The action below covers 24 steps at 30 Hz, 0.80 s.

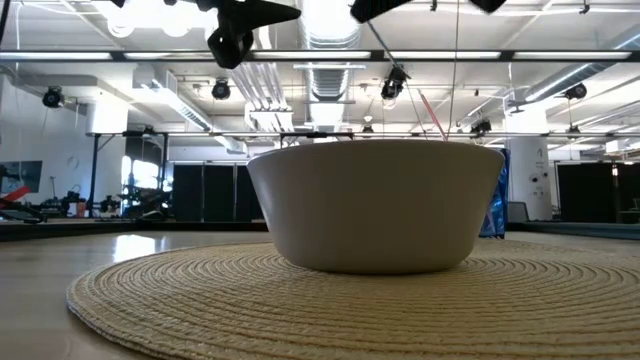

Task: Pick & Place Utensil
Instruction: Put the orange spoon into the white bowl on the brown placemat

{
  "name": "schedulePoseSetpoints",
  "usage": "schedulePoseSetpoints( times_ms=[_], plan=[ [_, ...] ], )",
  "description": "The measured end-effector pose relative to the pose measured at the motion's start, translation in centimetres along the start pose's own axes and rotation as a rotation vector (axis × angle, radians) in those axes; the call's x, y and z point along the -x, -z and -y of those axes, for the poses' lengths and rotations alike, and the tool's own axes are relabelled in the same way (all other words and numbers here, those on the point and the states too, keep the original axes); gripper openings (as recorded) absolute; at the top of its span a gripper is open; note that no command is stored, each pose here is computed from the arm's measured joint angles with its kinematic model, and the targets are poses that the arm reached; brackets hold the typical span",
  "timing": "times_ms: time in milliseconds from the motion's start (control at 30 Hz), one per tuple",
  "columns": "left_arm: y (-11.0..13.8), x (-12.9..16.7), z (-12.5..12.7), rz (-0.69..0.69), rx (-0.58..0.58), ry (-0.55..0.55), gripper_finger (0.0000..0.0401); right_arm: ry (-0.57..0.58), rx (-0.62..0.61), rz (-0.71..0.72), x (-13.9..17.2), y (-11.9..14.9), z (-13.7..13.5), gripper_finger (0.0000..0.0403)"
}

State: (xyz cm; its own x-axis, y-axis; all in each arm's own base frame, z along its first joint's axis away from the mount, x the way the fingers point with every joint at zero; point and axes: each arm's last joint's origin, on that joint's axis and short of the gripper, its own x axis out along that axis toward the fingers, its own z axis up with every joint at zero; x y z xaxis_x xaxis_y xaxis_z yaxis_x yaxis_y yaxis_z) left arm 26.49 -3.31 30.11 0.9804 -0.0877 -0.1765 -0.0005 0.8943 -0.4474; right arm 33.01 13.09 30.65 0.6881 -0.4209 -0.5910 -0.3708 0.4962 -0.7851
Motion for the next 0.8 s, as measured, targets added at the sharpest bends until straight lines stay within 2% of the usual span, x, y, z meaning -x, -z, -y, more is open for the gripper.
schedulePoseSetpoints(
  times_ms=[200, 400, 567, 800],
  plan=[
    [-0.7, 0.9, -0.4, 0.014, -0.015, -0.018, 0.0188, 0.040, 0.165, -0.110, -2.6, -0.3, -0.6, 0.0013],
    [-0.3, 0.4, -0.9, -0.019, -0.040, -0.040, 0.0188, 0.085, 0.296, -0.250, -5.3, 0.4, -0.7, 0.0013],
    [0.2, -0.3, -1.4, -0.044, -0.054, -0.065, 0.0188, 0.071, 0.314, -0.297, -6.9, 1.1, -0.3, 0.0013],
    [0.6, -1.2, -2.5, -0.044, -0.053, -0.158, 0.0188, 0.082, 0.335, -0.338, -7.6, 1.8, 0.4, 0.0013]
  ],
)
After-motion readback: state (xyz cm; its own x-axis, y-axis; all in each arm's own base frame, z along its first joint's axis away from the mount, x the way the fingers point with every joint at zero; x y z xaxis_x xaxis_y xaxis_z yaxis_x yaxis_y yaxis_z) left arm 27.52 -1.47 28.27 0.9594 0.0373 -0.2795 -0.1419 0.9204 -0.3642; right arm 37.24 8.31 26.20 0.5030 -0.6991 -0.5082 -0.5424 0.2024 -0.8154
